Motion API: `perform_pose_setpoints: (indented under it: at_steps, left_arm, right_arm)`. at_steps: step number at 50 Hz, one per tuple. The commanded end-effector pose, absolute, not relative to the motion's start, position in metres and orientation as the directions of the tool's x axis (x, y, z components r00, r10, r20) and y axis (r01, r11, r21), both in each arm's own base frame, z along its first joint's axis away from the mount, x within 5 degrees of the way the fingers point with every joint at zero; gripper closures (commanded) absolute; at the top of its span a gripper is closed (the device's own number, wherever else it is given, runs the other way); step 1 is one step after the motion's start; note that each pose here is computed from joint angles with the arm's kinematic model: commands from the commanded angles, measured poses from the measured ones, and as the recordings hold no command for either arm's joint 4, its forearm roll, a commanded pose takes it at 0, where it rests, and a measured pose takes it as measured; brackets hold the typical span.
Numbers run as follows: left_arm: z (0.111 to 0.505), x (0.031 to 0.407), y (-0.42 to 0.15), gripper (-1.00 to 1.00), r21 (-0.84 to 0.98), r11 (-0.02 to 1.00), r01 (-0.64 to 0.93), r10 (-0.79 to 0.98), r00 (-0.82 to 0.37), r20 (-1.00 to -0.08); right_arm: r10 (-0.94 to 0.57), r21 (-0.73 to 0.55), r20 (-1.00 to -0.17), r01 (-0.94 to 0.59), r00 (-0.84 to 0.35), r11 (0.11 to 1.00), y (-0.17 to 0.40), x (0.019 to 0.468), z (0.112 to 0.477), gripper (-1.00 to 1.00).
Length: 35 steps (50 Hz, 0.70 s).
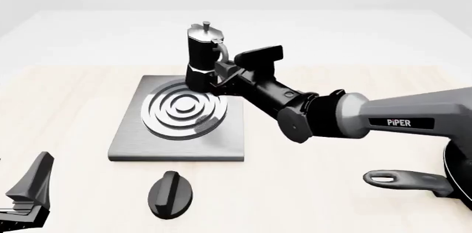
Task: Put the moka pot on the stove.
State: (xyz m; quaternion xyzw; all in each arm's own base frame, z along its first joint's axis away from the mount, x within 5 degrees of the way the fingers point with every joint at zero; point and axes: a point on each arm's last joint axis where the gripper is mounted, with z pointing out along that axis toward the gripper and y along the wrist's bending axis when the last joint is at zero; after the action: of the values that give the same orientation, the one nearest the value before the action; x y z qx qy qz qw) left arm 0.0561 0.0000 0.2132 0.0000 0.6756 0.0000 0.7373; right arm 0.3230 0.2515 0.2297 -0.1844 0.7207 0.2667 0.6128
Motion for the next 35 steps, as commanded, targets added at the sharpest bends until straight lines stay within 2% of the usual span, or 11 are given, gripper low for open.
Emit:
perform_pose_setpoints:
  at_steps: [1, 35]
  left_arm:
    - [0.213, 0.056, 0.0, -1.0, 0.0, 1.0, 0.0, 0.0, 0.087, -0.996]
    - [0.213, 0.056, 0.0, -1.0, 0.0, 1.0, 0.0, 0.0, 0.087, -0.996]
  right_arm:
    - [0.074, 0.169, -0.981, -0.6, -0.18, 0.782, 0.26, 0.327, 0.229, 1.0]
    - [0.052, 0.18, -0.974, -0.613, -0.221, 0.769, 0.282, 0.336, 0.209, 1.0]
